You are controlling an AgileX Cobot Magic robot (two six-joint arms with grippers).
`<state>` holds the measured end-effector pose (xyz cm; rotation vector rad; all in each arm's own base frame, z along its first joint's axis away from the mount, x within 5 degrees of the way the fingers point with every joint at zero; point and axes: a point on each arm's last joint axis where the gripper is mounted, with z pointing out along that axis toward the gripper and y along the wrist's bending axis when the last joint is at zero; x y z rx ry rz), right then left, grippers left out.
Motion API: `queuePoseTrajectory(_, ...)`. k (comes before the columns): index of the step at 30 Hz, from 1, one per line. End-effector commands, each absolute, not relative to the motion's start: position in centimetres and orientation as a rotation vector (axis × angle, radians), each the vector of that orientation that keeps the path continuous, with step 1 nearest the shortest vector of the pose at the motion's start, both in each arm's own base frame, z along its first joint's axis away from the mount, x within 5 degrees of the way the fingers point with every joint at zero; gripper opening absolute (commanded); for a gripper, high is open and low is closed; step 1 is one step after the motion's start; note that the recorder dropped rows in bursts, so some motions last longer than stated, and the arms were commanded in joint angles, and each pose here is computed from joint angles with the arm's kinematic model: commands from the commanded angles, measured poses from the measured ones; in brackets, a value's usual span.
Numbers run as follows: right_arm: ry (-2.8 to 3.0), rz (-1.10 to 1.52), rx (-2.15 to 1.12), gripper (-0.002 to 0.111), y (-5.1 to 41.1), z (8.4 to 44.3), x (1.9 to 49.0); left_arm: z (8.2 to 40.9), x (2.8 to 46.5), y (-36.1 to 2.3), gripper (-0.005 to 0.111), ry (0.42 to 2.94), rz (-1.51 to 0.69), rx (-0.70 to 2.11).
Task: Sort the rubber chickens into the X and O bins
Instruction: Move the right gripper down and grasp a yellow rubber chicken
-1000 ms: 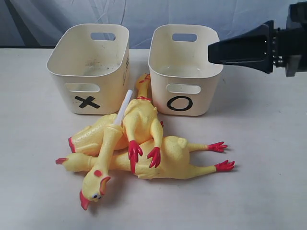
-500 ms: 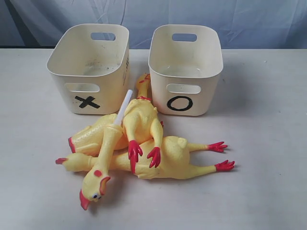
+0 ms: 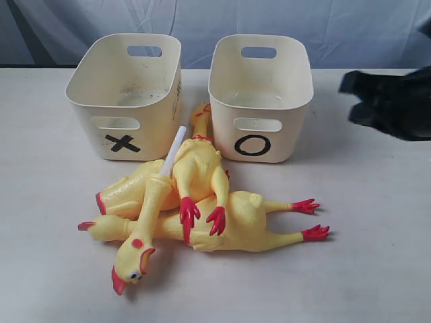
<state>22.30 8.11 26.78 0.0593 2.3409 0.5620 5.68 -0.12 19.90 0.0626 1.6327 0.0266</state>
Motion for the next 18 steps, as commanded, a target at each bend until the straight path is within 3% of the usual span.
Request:
queuePoseTrajectory(1, 2.12, 0.678, -0.702, -0.001, 13.9, 29.2, 20.4, 20.1, 5.6, -0.1, 0.0, 1.617, 0.021, 0.057)
queuePoseTrajectory(5, 1.763, 0.537, -1.272, 0.0, 18.4, 30.1, 19.2, 20.1, 5.6, -0.1, 0.0, 1.617, 0.021, 0.057)
queuePoseTrajectory(7, 1.704, 0.478, -1.352, 0.01, 20.0, 29.7, 19.3, 20.1, 5.6, -0.1, 0.0, 1.617, 0.021, 0.057)
queuePoseTrajectory(9, 1.672, 0.415, -1.376, 0.031, 21.6, 29.0, 19.8, 20.1, 5.6, -0.1, 0.0, 1.617, 0.021, 0.057)
queuePoseTrajectory(13, 1.655, 0.328, -1.356, 0.084, 24.3, 27.1, 20.8, 20.1, 5.6, -0.1, 0.0, 1.617, 0.021, 0.057)
queuePoseTrajectory(15, 1.615, 0.275, -1.45, 0.088, 25.6, 25.8, 21.1, 20.1, 5.6, -0.1, 0.0, 1.617, 0.021, 0.057)
queuePoseTrajectory(17, 1.513, 0.191, -1.618, 0.083, 26.6, 24.6, 20.9, 20.1, 5.6, -0.1, 0.0, 1.617, 0.021, 0.057)
queuePoseTrajectory(18, 1.306, 0.06, -1.854, 0.074, 27.6, 23.2, 20.0, 20.1, 5.6, -0.1, 0.0, 1.617, 0.021, 0.057)
